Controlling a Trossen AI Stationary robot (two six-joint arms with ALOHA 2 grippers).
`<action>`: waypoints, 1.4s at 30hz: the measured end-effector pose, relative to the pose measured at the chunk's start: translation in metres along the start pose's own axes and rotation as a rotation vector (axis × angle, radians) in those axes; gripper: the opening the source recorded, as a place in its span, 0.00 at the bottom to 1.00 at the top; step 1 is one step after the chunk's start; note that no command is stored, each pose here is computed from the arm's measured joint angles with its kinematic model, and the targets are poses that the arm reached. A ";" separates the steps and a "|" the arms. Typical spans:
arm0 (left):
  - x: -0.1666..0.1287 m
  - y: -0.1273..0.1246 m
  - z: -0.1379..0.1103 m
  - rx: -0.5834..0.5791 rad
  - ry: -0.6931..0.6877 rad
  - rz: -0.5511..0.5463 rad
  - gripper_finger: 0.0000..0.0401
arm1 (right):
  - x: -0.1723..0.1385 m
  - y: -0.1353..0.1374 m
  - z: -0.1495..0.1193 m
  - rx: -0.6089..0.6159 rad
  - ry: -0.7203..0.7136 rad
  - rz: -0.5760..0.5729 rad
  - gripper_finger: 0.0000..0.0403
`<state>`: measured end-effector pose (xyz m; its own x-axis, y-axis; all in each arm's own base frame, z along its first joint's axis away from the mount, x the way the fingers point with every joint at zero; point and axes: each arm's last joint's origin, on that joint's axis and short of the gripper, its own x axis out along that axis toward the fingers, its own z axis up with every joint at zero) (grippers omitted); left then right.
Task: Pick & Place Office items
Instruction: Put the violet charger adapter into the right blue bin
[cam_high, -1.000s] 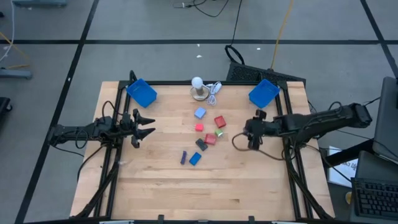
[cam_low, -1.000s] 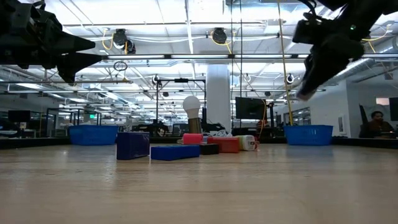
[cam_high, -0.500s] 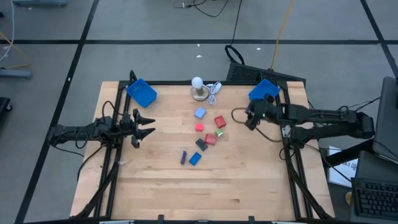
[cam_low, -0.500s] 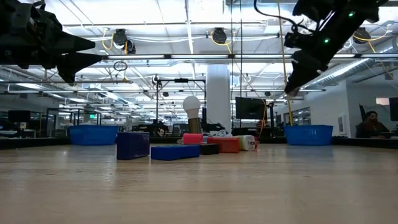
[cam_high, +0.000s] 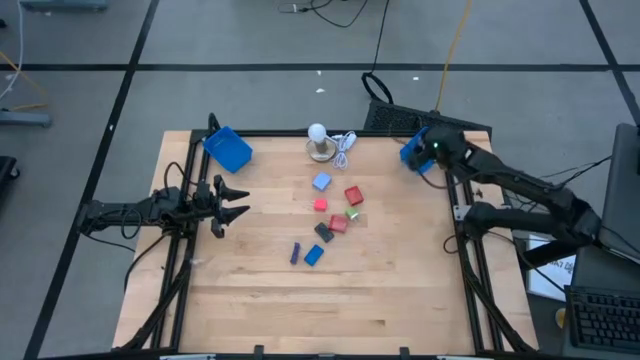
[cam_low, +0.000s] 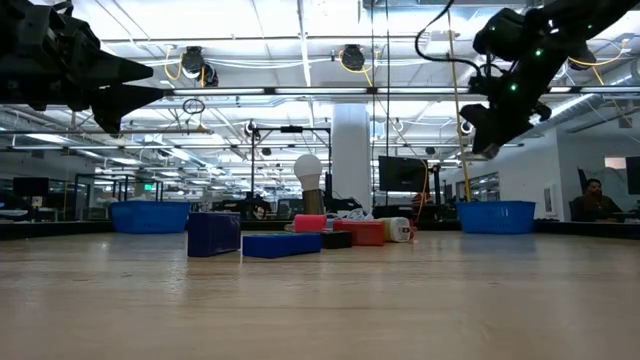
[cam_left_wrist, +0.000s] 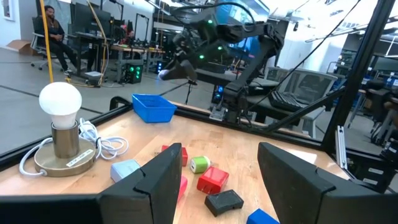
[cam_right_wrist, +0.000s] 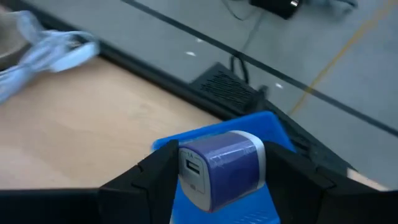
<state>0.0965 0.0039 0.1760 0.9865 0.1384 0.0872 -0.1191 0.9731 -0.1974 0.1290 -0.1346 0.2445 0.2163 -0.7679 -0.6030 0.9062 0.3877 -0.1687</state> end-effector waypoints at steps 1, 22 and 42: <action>0.000 0.000 0.000 0.000 0.001 0.000 0.53 | 0.002 -0.004 0.000 0.016 0.007 0.002 0.49; 0.000 0.000 0.000 0.000 0.001 0.000 0.53 | 0.071 -0.011 -0.008 0.071 0.199 -0.010 0.49; 0.000 0.000 0.000 0.000 0.001 0.000 0.53 | 0.094 -0.005 -0.021 0.006 0.300 -0.014 0.57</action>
<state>0.0965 0.0039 0.1758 0.9865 0.1388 0.0866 -0.1196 0.9730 -0.1973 0.1374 -0.1978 0.1722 0.0874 -0.5879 -0.8042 0.9107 0.3743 -0.1747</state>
